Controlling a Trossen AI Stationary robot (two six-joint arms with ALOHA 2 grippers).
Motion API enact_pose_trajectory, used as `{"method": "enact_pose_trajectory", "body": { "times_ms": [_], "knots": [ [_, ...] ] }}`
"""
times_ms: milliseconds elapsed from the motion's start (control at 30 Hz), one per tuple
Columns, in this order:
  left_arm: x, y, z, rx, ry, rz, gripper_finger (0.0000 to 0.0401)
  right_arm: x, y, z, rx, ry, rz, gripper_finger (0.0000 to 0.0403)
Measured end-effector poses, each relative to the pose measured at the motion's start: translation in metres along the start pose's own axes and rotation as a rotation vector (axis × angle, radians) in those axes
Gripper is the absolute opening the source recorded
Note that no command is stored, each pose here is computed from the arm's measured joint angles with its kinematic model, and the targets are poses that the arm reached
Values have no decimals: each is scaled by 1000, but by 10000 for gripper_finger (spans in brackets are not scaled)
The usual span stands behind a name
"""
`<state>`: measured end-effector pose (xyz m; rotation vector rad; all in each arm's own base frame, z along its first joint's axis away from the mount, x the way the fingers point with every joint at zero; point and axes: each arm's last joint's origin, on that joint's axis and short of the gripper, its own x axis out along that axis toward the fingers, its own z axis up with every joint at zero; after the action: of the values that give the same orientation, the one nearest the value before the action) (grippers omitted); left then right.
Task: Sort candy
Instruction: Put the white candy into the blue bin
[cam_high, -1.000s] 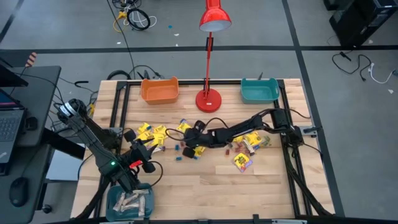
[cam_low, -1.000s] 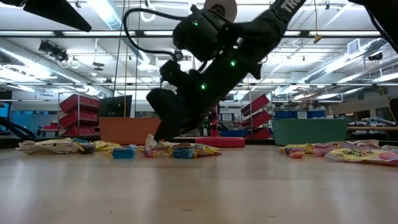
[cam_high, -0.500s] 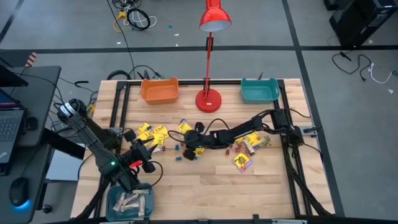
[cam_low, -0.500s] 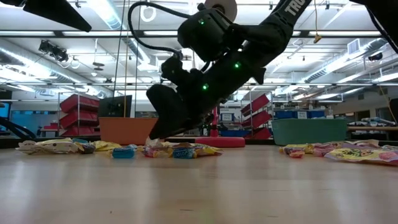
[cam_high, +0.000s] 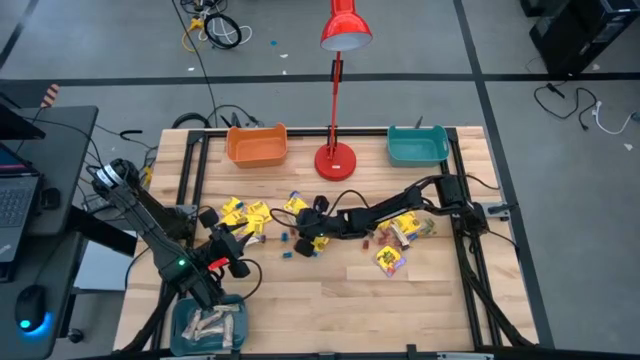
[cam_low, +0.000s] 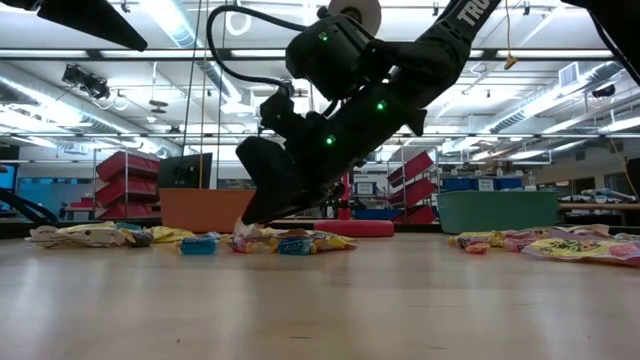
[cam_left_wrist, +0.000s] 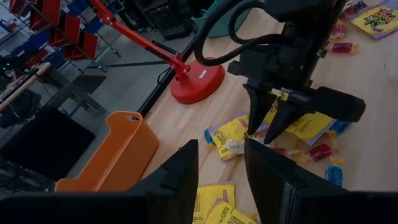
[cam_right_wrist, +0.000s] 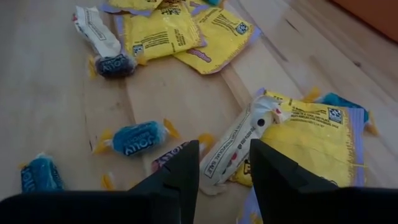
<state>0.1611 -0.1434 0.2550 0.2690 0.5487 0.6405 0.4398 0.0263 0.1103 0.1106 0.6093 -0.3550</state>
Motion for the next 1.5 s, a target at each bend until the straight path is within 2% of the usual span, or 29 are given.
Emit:
{"method": "enact_pose_trajectory", "body": {
  "times_ms": [333, 600, 800, 1000, 1500],
  "knots": [
    [0, 0, 0, -2, -1, -1, 133, -2, 4, 1, -101, -20, 7, 126],
    [0, 0, 0, -5, -1, -2, 133, -1, 3, 0, -36, -17, -19, 126],
    [0, -1, 0, -6, -1, -2, 133, 17, 5, -20, -5, -19, -22, 125],
    [0, -1, 0, -5, 0, -3, 133, 20, 6, -23, 14, -20, -23, 123],
    [0, -1, 0, -5, 7, -6, 133, 18, 7, -19, -43, -48, -3, 52]
  ]
}}
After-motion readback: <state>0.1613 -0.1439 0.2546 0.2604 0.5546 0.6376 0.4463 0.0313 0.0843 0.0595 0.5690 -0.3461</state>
